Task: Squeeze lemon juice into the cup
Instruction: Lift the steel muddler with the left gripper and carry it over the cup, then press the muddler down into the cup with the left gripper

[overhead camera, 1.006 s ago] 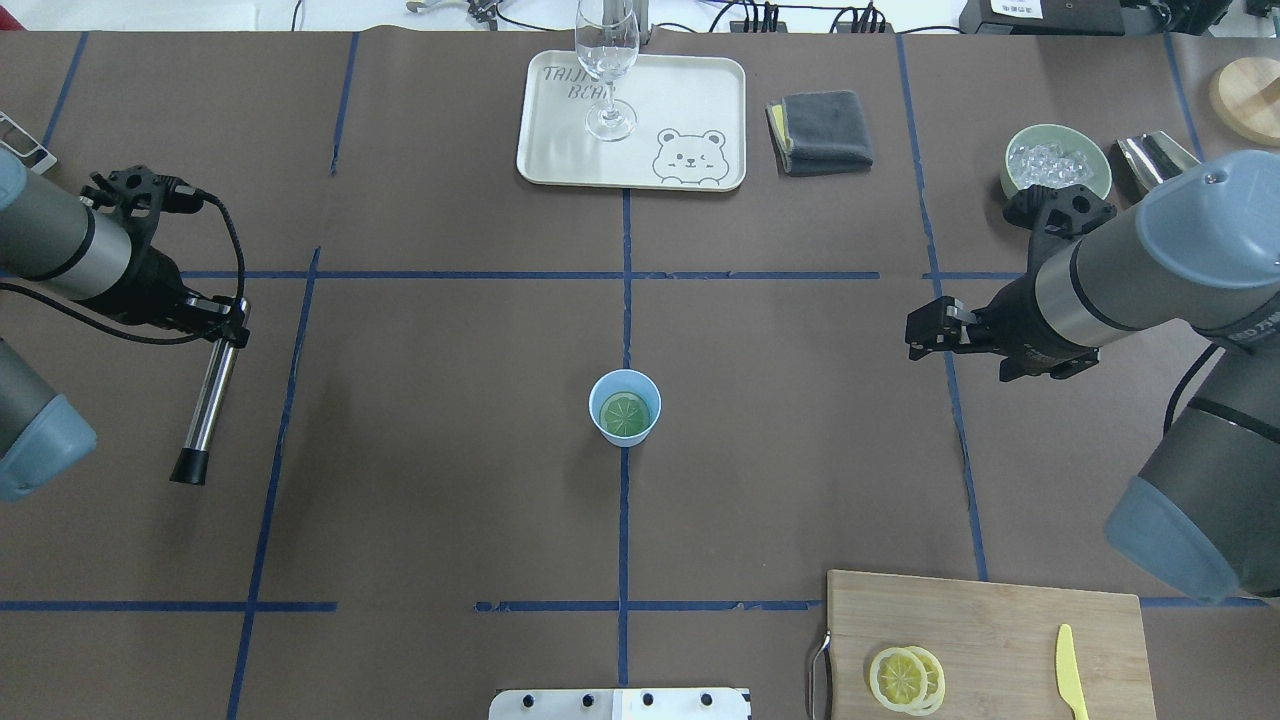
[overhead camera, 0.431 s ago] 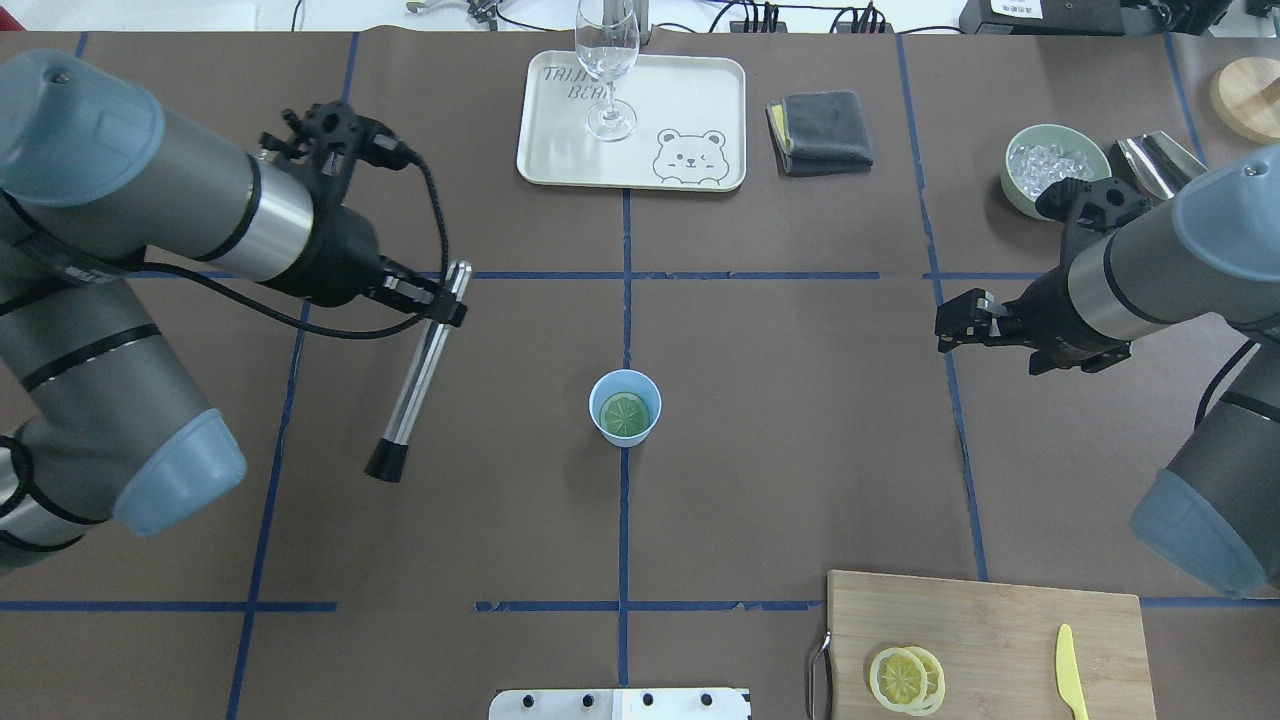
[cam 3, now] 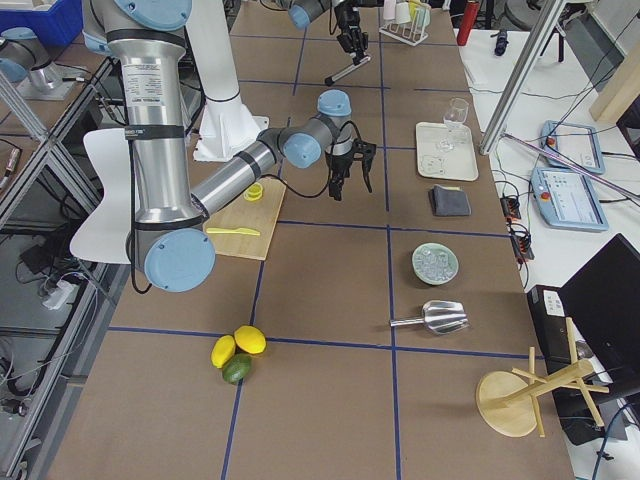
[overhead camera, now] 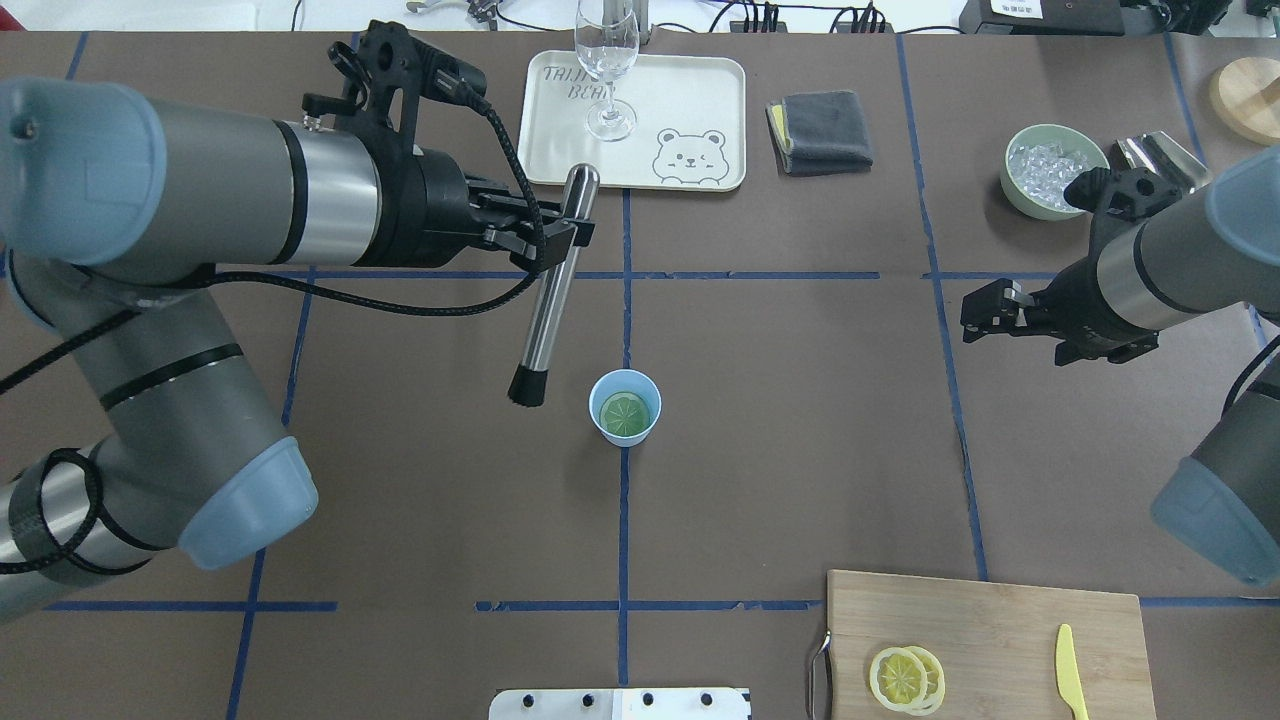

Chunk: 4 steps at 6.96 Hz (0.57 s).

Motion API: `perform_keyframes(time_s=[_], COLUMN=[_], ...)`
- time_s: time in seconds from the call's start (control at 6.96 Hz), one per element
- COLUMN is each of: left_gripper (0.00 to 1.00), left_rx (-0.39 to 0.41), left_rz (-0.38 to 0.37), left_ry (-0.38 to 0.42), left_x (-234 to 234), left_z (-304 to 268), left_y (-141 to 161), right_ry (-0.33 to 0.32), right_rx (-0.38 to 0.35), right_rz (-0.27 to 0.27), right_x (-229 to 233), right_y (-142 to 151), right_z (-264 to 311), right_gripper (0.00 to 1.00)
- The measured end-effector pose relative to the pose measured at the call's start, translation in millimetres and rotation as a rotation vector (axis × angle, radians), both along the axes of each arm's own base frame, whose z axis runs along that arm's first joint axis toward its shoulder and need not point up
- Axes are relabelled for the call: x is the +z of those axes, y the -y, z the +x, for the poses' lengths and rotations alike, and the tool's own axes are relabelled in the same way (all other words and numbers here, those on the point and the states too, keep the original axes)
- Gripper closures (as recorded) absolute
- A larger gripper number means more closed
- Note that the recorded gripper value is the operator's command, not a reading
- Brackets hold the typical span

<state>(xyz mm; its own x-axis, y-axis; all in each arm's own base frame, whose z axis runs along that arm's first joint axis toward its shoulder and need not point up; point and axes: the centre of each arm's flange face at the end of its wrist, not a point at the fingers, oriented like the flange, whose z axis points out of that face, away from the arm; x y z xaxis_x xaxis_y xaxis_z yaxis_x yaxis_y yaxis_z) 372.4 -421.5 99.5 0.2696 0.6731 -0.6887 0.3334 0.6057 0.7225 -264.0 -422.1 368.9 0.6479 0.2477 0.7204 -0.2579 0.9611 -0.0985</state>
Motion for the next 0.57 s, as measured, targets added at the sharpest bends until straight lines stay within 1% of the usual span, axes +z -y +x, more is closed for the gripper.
perform_keyframes(time_s=[0.14,0.29,0.43,0.57], left_gripper=[1.0,1.0,1.0,1.0], left_rx=[-0.109,-0.227,-0.347,-0.435], left_rz=[0.034,0.029,0.011,0.012], left_ry=[-0.076,-0.129,-0.152,-0.148], left_x=[-2.8,1.1,13.5,25.9], left_z=[17.5,50.3,86.5,109.6], left_y=[-11.9,-33.0,-56.6,-73.9], right_ry=[0.001,0.004,0.007,0.009], right_rx=[-0.004,-0.01,-0.014,-0.015], right_rz=[-0.004,-0.005,-0.009,-0.011], right_x=[3.7,7.0,9.0,9.6], right_y=[2.5,4.7,5.9,6.6], right_z=[7.7,15.1,19.2,20.9], right_gripper=[0.0,0.0,0.0,0.0])
